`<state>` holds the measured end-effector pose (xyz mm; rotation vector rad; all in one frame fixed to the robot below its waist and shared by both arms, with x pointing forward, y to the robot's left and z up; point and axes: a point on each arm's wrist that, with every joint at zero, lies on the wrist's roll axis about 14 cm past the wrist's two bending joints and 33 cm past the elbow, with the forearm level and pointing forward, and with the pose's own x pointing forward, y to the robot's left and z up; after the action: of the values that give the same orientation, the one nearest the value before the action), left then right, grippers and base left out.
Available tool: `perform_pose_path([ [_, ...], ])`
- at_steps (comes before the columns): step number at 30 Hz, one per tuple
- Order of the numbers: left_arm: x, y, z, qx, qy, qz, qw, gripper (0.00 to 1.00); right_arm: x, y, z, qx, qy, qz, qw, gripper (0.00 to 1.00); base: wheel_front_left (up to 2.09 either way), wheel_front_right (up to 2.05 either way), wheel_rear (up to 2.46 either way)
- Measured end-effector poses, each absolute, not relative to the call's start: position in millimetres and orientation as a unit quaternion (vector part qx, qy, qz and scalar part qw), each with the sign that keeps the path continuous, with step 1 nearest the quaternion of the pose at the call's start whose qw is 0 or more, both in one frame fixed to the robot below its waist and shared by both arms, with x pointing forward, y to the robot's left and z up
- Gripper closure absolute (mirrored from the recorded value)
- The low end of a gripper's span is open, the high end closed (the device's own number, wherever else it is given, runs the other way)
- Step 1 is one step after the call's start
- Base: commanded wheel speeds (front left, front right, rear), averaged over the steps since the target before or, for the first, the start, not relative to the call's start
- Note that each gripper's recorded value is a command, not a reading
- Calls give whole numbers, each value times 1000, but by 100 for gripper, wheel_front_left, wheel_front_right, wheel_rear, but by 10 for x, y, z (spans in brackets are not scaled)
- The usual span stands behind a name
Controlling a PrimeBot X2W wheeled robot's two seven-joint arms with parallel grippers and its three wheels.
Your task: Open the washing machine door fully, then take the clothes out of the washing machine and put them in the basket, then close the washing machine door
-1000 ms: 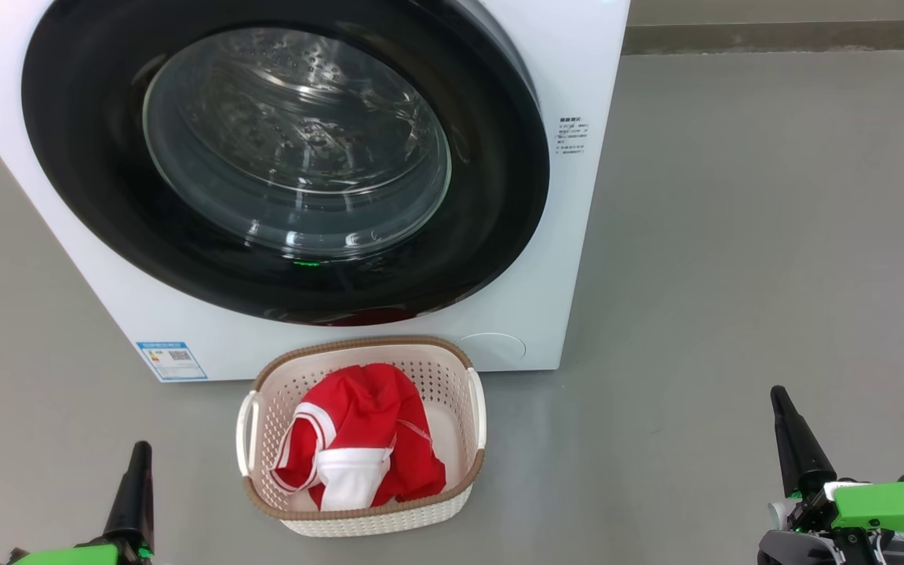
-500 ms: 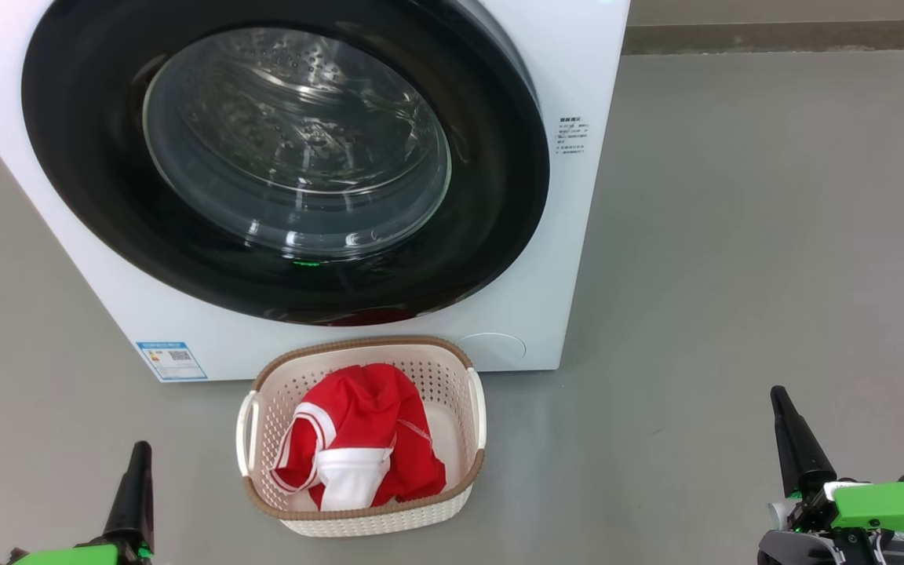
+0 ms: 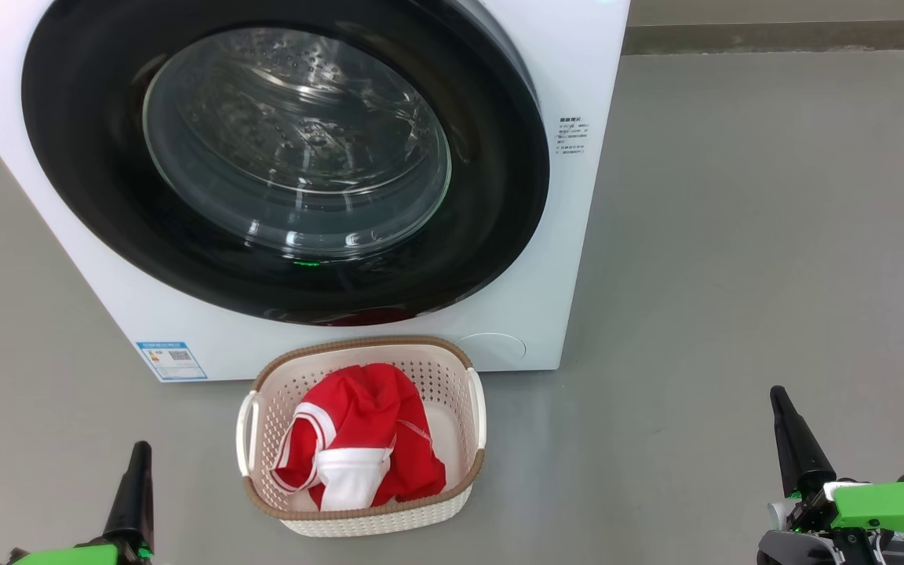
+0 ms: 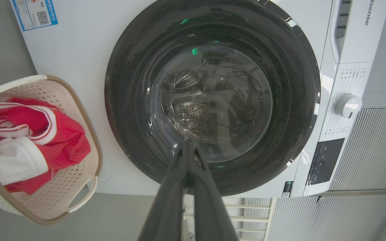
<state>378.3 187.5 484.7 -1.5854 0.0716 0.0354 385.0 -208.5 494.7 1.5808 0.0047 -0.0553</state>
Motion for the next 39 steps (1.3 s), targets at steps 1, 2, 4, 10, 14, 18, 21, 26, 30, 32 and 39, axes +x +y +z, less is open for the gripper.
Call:
perform_pose_path([
  [1,3783,1874,4846,-712,32,16,701,100,3850,-2085,4946,711,2,-25,703,100,0,0,0],
  [2,3783,1871,4847,-712,33,15,701,100,3850,-2085,4947,710,2,-25,703,100,0,0,0],
  [4,3783,1869,4847,-712,33,15,701,100,3850,-2085,4947,710,2,-25,703,100,0,0,0],
  [10,3783,1870,4847,-712,33,15,701,100,3850,-2085,4947,710,2,-25,703,100,0,0,0],
  [14,3783,1870,4847,-712,33,15,701,100,3850,-2085,4947,710,2,-25,703,100,0,0,0],
  [18,3783,1869,4846,-712,33,15,701,100,3850,-2084,4946,710,2,-25,703,100,0,0,0],
  [21,3783,1869,4847,-712,33,15,701,100,3850,-2084,4946,710,2,-25,703,100,0,0,0],
  [26,3783,1870,4847,-712,33,15,701,100,3850,-2084,4946,710,2,-25,703,100,0,0,0],
  [30,3783,1870,4847,-712,33,15,701,100,3850,-2084,4947,710,2,-25,703,100,0,0,0],
  [32,3783,1870,4847,-712,33,15,701,100,3850,-2084,4946,710,2,-25,703,100,0,0,0],
  [39,3783,1870,4846,-712,33,15,701,100,3850,-2084,4946,711,2,-25,703,100,0,0,0],
])
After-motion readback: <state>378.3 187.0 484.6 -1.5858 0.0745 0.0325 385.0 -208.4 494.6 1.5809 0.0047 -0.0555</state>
